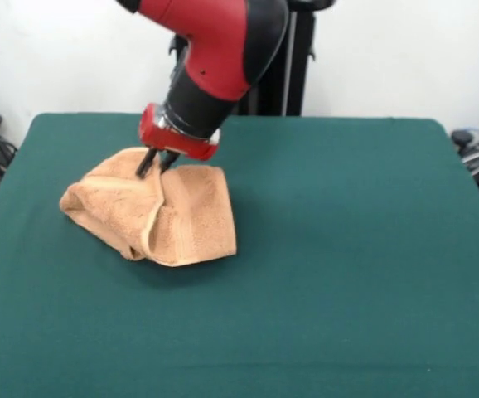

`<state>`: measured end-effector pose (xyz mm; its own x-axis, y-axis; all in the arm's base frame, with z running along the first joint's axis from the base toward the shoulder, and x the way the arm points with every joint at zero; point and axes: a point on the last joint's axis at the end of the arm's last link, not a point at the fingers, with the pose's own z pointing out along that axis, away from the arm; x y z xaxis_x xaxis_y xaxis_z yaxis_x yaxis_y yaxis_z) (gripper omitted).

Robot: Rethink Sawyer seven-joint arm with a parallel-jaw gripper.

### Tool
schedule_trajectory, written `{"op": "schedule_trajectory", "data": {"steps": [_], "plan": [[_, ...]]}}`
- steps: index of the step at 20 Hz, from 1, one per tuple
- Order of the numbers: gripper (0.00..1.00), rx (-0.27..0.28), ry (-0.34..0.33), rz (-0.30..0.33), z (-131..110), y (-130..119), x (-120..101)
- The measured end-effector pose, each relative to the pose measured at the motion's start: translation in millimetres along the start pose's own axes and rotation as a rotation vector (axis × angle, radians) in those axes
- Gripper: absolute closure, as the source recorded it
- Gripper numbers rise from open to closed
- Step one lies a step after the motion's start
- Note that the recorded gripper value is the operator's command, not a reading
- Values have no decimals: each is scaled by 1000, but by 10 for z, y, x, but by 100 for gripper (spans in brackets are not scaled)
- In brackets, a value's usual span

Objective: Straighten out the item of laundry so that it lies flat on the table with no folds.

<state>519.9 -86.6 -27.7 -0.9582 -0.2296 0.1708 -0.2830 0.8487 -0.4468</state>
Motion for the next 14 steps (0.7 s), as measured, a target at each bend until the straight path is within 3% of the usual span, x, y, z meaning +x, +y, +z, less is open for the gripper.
{"op": "schedule_trajectory", "data": {"steps": [5,14], "plan": [[100,-2,-26,-24,27,152,35],[100,-25,-39,8,-80,119,148]]}}
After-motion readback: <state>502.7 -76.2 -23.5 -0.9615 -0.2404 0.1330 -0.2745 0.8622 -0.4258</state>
